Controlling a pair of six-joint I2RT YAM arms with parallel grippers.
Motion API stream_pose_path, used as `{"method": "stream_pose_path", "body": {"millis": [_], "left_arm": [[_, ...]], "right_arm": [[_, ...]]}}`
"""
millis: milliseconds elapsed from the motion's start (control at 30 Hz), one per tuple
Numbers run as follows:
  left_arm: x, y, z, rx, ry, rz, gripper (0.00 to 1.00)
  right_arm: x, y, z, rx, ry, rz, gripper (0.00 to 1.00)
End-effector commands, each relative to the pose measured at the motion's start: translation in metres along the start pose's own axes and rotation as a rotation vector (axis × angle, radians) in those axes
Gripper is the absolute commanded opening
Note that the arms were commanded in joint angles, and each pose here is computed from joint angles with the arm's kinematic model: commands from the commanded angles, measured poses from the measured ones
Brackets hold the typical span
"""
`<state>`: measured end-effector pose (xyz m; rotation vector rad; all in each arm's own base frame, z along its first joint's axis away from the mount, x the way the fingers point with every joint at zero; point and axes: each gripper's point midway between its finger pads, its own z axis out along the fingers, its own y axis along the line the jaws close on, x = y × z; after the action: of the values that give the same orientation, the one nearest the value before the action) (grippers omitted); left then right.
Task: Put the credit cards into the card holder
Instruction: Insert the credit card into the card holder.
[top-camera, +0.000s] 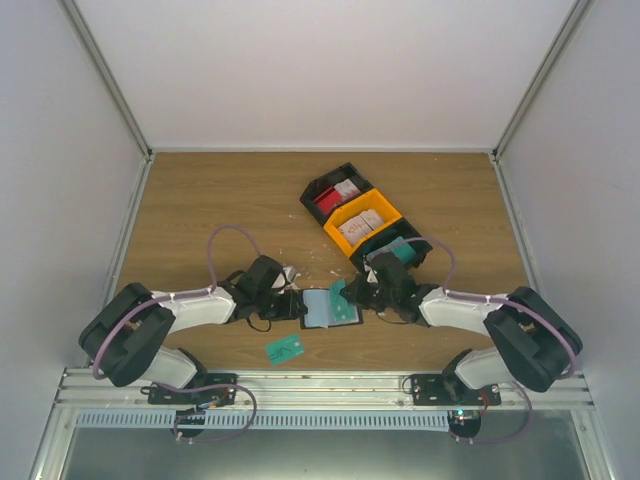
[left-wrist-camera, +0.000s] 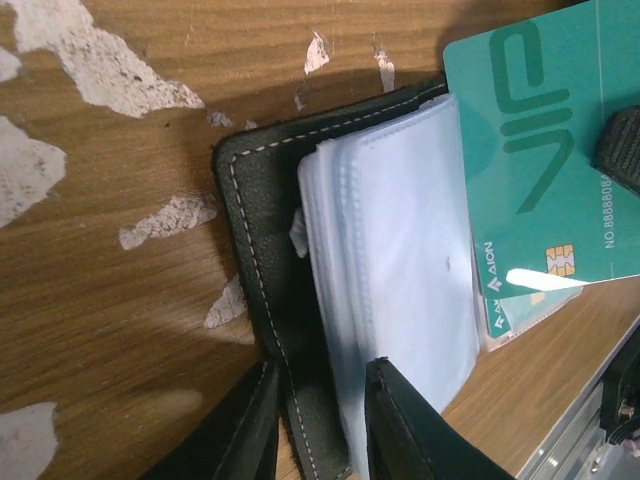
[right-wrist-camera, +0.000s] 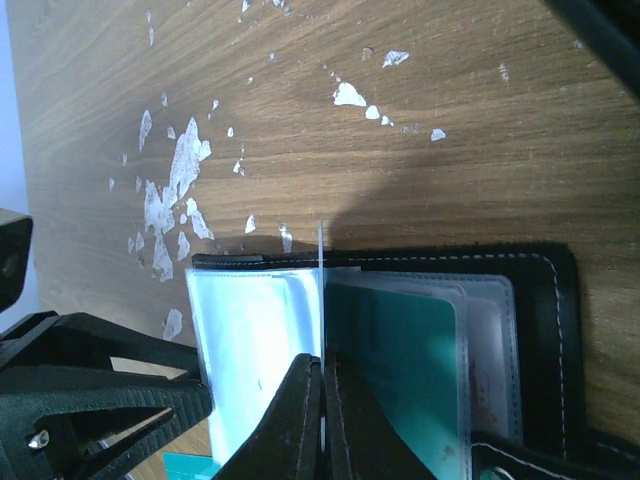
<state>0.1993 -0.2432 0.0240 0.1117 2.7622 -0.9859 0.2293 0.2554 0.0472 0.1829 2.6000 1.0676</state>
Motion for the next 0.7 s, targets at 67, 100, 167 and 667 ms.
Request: {"method": "stream_pose_path", "body": {"millis": [67,100,167,667], "left_arm": [[0.016,0.004,0.008,-0.017,0.049,-0.001,0.24],[0.016,0.003,0.008,-0.014,0.049,-0.003,0.23],[0.018,0.004,0.009,-0.022,0.054,-0.009,0.21],[0.015,0.023,-0.002,-0.159,-0.023,-0.06,0.11]], "right_arm": [[0.021,-0.001,0.007,-0.051,0.054,0.008,0.01],[0.024,-0.002,0.007,-0.057,0.061,0.002,0.0],[0.029,-0.004,0.008,-0.062,0.077,-0.006,0.0],[0.045,0.009,-0.004,-0.235,0.081,-0.126,0.01]]}}
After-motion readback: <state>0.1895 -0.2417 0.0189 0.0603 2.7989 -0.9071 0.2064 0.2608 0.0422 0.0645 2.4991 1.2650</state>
